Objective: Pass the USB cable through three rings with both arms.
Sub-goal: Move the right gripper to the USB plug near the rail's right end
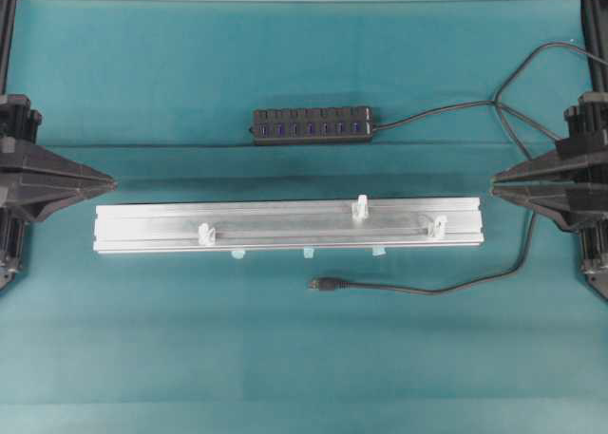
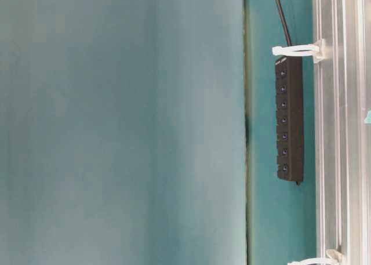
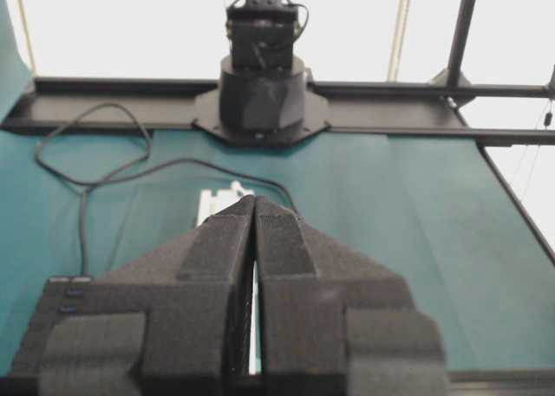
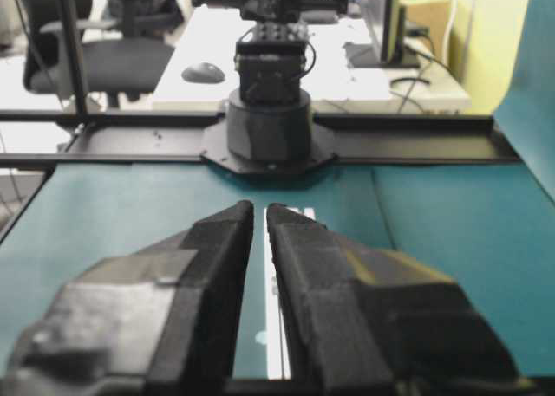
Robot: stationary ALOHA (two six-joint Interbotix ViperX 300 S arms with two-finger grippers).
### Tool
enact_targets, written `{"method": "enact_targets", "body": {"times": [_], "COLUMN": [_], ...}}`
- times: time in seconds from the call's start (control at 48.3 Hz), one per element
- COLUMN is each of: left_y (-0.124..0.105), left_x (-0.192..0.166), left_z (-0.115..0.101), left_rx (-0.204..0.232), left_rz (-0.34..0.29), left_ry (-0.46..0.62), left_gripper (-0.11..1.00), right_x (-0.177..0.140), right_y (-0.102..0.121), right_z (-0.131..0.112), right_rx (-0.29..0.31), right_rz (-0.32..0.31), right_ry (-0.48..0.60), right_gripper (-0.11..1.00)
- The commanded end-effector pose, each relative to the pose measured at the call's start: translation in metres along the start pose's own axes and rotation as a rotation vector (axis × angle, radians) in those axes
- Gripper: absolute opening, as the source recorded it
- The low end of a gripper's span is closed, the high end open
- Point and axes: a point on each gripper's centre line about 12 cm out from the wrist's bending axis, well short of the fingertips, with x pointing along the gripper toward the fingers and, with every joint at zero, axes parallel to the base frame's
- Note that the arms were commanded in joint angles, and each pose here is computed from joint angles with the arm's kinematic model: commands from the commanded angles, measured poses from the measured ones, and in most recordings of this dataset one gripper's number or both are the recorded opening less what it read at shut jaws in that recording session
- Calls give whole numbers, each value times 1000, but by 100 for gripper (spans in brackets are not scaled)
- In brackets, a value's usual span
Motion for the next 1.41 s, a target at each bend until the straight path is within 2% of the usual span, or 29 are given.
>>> {"method": "enact_targets", "body": {"times": [0.0, 0.062, 0.124, 0.249, 0.476, 0.663, 0.808, 1.119, 1.264, 1.388], "left_y": [-1, -1, -1, -1, -1, -1, -1, -1, -1, -1], "left_x": [10, 12, 13, 16, 32, 38, 40, 43, 43, 43], "left_z": [21, 29, 33, 32, 29, 19, 7, -8, -8, -6], "left_rx": [-7, -4, -4, -8, -49, -48, -48, -43, -38, -38], "left_rz": [-5, -6, -6, -5, -4, 3, 8, 10, 10, 10], "left_ry": [-54, -77, -80, -34, 134, 324, 442, 552, 561, 557], "left_gripper": [2, 2, 2, 2, 2, 2, 2, 2, 2, 2], "right_x": [5, 8, 11, 20, 50, 75, 90, 115, 127, 138], "right_y": [-1, -1, -1, -1, 4, 12, 14, 20, 22, 24], "right_z": [6, 10, 7, -1, -15, -40, -52, -74, -91, -98], "right_rx": [9, 41, 58, 87, 126, 149, 169, 145, 109, 94], "right_rz": [-4, -8, -12, -17, -18, -15, -29, -33, -35, -37], "right_ry": [-5, 34, 119, 286, 522, 718, 824, 1021, 1140, 1188], "right_gripper": [0, -3, -8, -10, -10, -10, -10, -10, -10, -10]}}
